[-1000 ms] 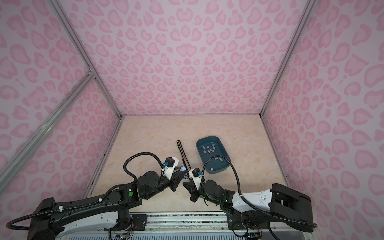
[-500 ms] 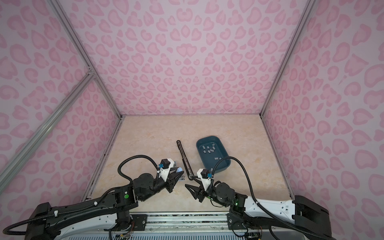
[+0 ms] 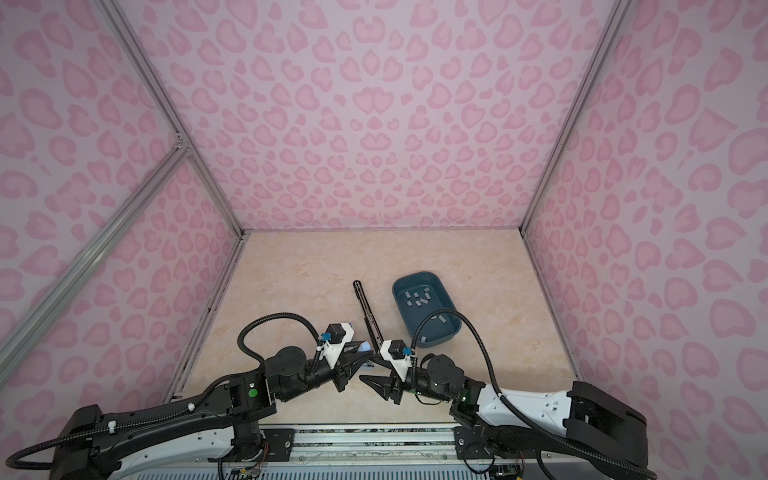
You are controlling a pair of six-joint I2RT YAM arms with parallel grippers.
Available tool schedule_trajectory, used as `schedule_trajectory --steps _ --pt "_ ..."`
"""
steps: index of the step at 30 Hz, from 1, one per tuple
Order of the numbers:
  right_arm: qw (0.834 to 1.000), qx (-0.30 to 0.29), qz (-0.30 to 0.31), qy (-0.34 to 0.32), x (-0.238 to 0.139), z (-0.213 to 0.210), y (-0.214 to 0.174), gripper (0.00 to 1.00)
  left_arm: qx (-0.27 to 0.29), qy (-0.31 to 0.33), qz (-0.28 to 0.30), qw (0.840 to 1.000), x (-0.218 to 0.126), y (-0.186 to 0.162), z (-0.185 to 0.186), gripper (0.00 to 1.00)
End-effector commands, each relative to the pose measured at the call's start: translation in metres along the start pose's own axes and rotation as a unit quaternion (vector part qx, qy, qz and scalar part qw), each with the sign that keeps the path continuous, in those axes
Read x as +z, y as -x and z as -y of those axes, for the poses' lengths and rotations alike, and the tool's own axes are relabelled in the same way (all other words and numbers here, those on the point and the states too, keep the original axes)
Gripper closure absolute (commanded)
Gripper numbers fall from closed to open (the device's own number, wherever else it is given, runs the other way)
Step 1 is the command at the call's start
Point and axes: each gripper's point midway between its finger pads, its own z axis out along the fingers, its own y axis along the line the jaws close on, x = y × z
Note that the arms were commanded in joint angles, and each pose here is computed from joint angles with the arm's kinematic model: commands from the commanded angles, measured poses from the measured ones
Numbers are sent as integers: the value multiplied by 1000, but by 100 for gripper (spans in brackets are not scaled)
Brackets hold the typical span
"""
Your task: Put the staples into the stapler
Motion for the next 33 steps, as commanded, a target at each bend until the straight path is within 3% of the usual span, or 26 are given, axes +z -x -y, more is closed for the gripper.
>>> schedule_trajectory --steps 1,13,23,27,33 --pt "999 4 19 27 4 -9 8 48 2 -13 52 999 -3 30 6 96" --pt "999 15 20 39 12 -13 6 55 0 -21 78 997 -12 40 8 96" --pt "999 -1 37 -32 -7 11 18 33 12 -54 55 997 -10 28 19 97" --pt "999 -7 34 -9 -4 3 20 29 15 -65 53 996 -10 28 23 97" --pt "998 -11 30 62 7 -18 20 34 24 -93 56 994 -12 31 33 97"
